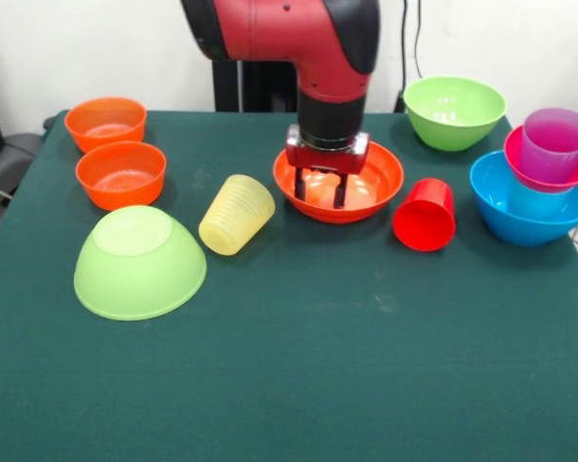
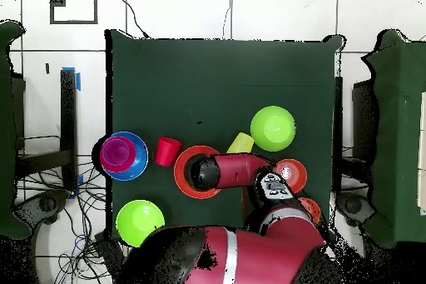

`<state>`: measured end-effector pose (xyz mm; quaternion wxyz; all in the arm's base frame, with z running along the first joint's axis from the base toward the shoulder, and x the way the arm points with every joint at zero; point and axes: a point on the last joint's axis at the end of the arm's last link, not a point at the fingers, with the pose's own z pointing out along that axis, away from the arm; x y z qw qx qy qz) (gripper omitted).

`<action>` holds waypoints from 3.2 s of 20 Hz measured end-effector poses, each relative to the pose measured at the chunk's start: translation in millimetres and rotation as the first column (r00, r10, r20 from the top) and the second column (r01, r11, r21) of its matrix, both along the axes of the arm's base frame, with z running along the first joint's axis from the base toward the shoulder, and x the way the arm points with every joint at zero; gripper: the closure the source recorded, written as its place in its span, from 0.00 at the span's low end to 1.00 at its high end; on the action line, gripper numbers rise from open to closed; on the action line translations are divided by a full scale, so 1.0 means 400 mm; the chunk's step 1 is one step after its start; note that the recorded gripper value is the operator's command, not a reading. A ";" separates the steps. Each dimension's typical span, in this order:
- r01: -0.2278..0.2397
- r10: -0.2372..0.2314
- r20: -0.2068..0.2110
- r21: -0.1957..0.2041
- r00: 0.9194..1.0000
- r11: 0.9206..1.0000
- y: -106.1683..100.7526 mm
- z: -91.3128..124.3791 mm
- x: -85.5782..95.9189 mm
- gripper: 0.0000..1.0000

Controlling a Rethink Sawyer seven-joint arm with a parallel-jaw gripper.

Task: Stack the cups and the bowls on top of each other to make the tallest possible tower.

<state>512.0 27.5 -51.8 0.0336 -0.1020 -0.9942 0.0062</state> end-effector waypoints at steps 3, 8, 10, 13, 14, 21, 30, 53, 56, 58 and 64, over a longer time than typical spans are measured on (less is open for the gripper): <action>-0.016 0.016 0.007 0.000 1.000 1.000 -0.027 0.000 -0.004 0.00; -0.051 0.051 0.021 0.005 0.998 0.999 -0.057 -0.001 -0.008 0.00; -0.072 0.072 0.030 0.008 0.997 0.997 -0.065 -0.001 -0.009 0.00; -0.106 0.106 0.041 0.004 0.994 0.994 -0.076 0.000 -0.013 0.00; -0.113 0.112 0.042 0.003 0.993 0.994 -0.078 0.000 -0.013 0.00; -0.162 0.162 0.055 -0.011 0.985 0.987 -0.098 0.000 -0.019 0.00; -0.169 0.168 0.062 0.020 0.984 0.985 -0.120 -0.002 -0.013 0.00; -0.147 0.148 0.002 0.139 0.989 0.979 -0.167 0.001 0.020 0.00; -0.162 0.165 -0.005 0.138 0.986 0.977 -0.166 0.001 0.022 0.00; -0.171 0.174 -0.009 0.136 0.985 0.976 -0.165 0.001 0.023 0.00; -0.214 0.217 -0.007 0.119 0.976 0.969 -0.157 0.000 0.020 0.00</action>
